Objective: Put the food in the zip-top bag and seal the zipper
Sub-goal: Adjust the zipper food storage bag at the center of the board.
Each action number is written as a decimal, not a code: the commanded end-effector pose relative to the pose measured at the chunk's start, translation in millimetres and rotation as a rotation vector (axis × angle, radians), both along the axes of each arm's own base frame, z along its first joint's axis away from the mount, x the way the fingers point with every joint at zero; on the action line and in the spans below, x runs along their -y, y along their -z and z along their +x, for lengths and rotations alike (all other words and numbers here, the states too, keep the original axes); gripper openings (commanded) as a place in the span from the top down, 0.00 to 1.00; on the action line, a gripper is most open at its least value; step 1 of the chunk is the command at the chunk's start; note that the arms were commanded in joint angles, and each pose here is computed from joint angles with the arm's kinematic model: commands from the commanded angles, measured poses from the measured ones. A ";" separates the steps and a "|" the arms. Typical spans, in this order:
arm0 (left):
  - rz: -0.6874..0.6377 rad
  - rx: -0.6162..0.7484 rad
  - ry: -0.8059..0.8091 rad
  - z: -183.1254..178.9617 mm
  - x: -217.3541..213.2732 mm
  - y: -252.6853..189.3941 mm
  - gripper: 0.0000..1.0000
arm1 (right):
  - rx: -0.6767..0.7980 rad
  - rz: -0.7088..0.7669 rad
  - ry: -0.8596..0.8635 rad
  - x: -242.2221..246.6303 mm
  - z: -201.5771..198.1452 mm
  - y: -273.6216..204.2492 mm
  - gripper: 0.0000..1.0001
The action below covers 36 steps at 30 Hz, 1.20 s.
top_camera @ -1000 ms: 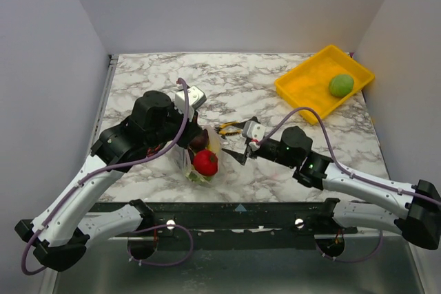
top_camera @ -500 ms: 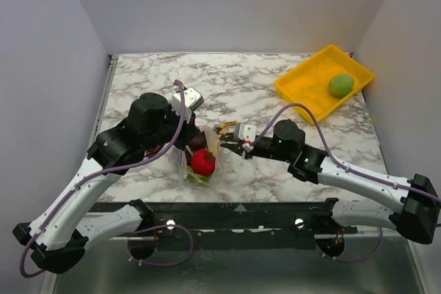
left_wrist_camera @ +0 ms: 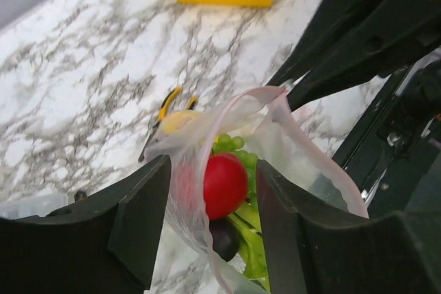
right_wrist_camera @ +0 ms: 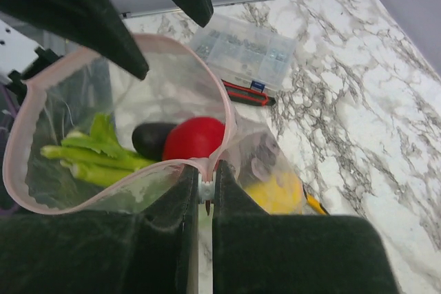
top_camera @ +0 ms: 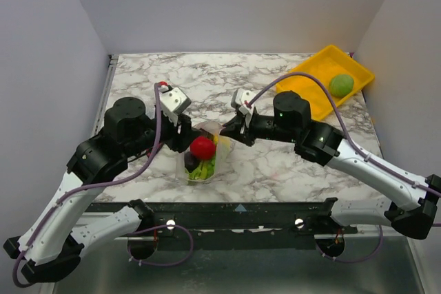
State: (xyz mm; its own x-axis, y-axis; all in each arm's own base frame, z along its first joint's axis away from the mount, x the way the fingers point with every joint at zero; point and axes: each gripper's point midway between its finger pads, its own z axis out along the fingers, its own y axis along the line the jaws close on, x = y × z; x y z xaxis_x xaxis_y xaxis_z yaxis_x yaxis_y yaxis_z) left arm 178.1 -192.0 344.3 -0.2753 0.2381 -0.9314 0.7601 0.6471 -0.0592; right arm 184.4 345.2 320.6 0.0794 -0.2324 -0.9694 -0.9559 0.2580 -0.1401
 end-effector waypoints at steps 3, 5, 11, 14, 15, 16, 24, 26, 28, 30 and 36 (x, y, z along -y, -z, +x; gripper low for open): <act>-0.164 0.179 0.176 -14.6 25.0 -70.3 0.20 | -0.225 -0.116 0.050 1.7 -4.4 -9.6 1.00; -0.153 0.214 0.205 -12.7 33.2 -72.4 0.16 | -0.265 -0.139 0.064 -0.6 -3.0 -9.0 1.00; -0.118 0.308 0.254 -8.0 51.3 -56.4 0.02 | -0.299 -0.175 0.111 -0.6 3.7 -6.2 1.00; -0.114 0.344 0.285 -9.2 56.5 -45.8 0.01 | -0.300 -0.187 0.092 0.8 -0.1 -6.0 1.00; -0.105 0.350 0.288 -8.3 57.3 -40.9 0.01 | -0.299 -0.188 0.087 1.6 -1.3 -6.9 1.00; -0.093 0.350 0.296 -7.9 58.4 -36.1 0.01 | -0.294 -0.187 0.088 2.9 -1.8 -8.7 1.00; 0.018 0.354 0.351 -2.9 63.1 -9.6 0.02 | -0.269 -0.205 -0.012 13.4 -23.5 -18.8 1.00; 0.021 0.355 0.382 -6.6 65.3 -8.2 0.06 | -0.263 -0.217 -0.033 16.8 -27.6 -16.5 1.00; 0.023 0.345 0.424 -11.7 69.0 -4.1 0.11 | -0.259 -0.230 -0.047 19.7 -30.9 -13.8 1.00; 0.031 0.317 0.467 -16.2 73.5 2.5 0.14 | -0.250 -0.233 -0.052 22.6 -32.6 -13.6 1.00; 0.054 0.249 0.519 -22.2 78.6 17.9 0.39 | -0.227 -0.209 -0.072 28.1 -39.1 -19.4 1.00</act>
